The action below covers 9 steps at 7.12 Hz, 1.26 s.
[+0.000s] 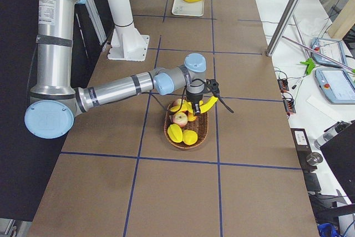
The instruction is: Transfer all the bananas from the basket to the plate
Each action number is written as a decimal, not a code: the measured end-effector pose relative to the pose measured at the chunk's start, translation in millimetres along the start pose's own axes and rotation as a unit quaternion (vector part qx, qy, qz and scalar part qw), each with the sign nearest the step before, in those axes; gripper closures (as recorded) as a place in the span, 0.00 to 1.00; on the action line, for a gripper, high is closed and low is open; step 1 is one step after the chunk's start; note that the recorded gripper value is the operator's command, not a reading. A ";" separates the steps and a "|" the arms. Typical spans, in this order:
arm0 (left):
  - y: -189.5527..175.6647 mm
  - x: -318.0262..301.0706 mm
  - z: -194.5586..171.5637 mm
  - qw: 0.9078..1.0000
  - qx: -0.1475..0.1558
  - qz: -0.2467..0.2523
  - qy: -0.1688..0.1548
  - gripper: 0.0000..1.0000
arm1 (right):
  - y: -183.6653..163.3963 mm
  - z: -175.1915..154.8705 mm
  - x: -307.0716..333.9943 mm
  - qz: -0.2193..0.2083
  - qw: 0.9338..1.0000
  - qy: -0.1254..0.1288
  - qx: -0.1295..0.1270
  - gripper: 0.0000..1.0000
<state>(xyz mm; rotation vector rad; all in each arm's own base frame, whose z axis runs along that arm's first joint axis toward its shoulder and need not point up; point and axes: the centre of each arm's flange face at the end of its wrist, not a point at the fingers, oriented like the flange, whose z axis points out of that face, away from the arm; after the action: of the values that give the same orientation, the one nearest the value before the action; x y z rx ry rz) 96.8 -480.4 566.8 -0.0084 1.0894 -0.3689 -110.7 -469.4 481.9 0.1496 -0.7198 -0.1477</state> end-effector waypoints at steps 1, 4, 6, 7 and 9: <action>-1.0 25.4 -0.3 1.000 0.000 0.000 0.011 0.00 | -24.3 -21.3 -35.1 0.015 1.000 0.002 0.010 1.00; 10.0 112.2 10.2 0.999 -0.019 -0.011 0.042 0.01 | -60.4 -37.7 -168.6 -0.043 0.998 0.002 0.049 0.99; 8.4 198.4 21.2 0.993 -0.041 -0.094 0.050 0.01 | -62.7 -28.7 -247.6 -0.053 0.996 0.019 0.063 1.00; 10.3 236.6 24.4 0.990 -0.052 -0.127 0.044 0.01 | -63.3 -28.6 -285.1 -0.043 0.996 0.040 0.068 1.00; 27.0 302.1 28.9 0.982 -0.074 -0.169 0.025 0.01 | -50.6 -23.1 -356.8 -0.020 0.994 0.077 0.082 1.00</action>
<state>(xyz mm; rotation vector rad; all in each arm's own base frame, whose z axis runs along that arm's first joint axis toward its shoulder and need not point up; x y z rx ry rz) 252.9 -549.7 314.5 -0.3211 1.1656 -0.5950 -364.4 -450.7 225.7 0.3280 -0.5751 -0.1135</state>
